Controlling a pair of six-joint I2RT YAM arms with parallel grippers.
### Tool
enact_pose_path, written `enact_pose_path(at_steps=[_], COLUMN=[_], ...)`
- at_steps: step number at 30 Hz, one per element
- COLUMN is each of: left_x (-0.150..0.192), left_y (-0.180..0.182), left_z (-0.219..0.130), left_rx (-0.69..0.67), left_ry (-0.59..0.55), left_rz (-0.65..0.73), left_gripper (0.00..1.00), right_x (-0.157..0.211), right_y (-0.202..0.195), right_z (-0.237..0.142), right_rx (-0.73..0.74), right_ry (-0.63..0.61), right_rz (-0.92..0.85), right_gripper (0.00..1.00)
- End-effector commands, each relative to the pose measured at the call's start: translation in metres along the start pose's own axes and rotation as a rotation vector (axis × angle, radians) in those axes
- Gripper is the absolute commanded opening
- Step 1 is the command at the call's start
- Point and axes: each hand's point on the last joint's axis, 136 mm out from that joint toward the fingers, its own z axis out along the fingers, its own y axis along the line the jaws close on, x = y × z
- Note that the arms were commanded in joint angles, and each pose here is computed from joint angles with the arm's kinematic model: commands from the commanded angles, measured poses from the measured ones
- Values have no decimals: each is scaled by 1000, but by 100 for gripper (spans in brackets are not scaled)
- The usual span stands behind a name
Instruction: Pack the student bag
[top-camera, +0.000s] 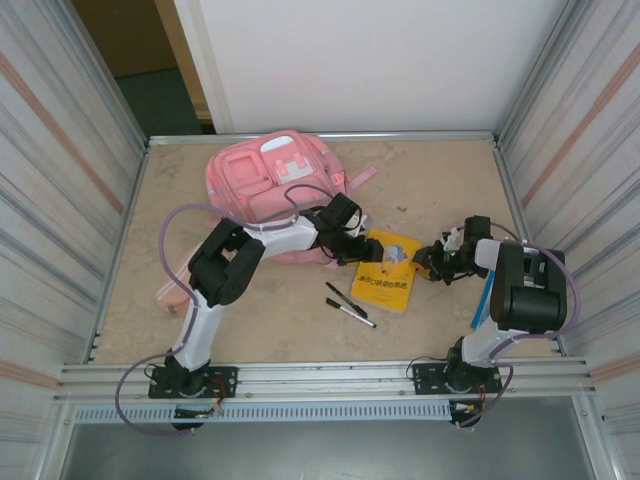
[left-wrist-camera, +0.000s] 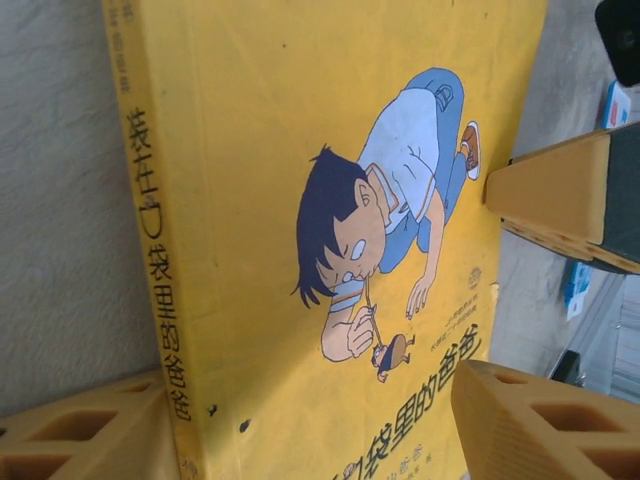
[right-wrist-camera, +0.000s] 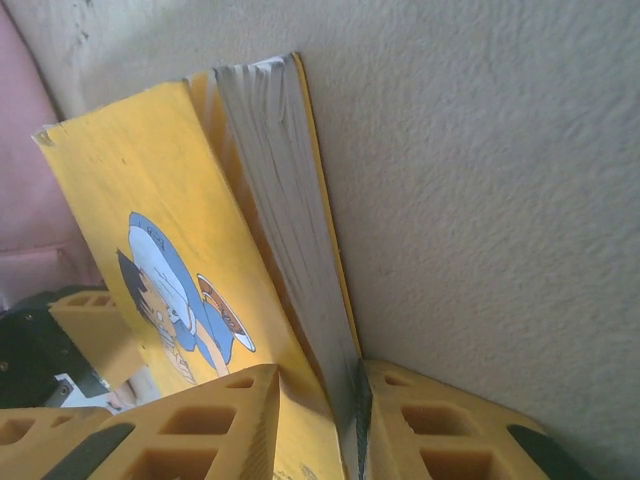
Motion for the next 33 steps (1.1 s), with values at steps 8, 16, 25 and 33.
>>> enact_pose_path(at_steps=[8, 16, 25, 33], left_x=[-24, -21, -26, -36], left_y=[-53, -47, -52, -57], left_z=[-44, -34, -59, -138], left_rx=[116, 73, 37, -33], left_ry=[-157, -134, -197, -377], left_rz=[89, 89, 80, 51], left_gripper=[34, 26, 0, 0], right_x=[8, 2, 5, 12], right_y=[9, 16, 28, 68], right_z=[2, 1, -5, -32], right_rx=[-43, -57, -69, 45], right_ry=[25, -8, -30, -158], right_rz=[-28, -50, -103, -272], right_gripper=[31, 34, 38, 55])
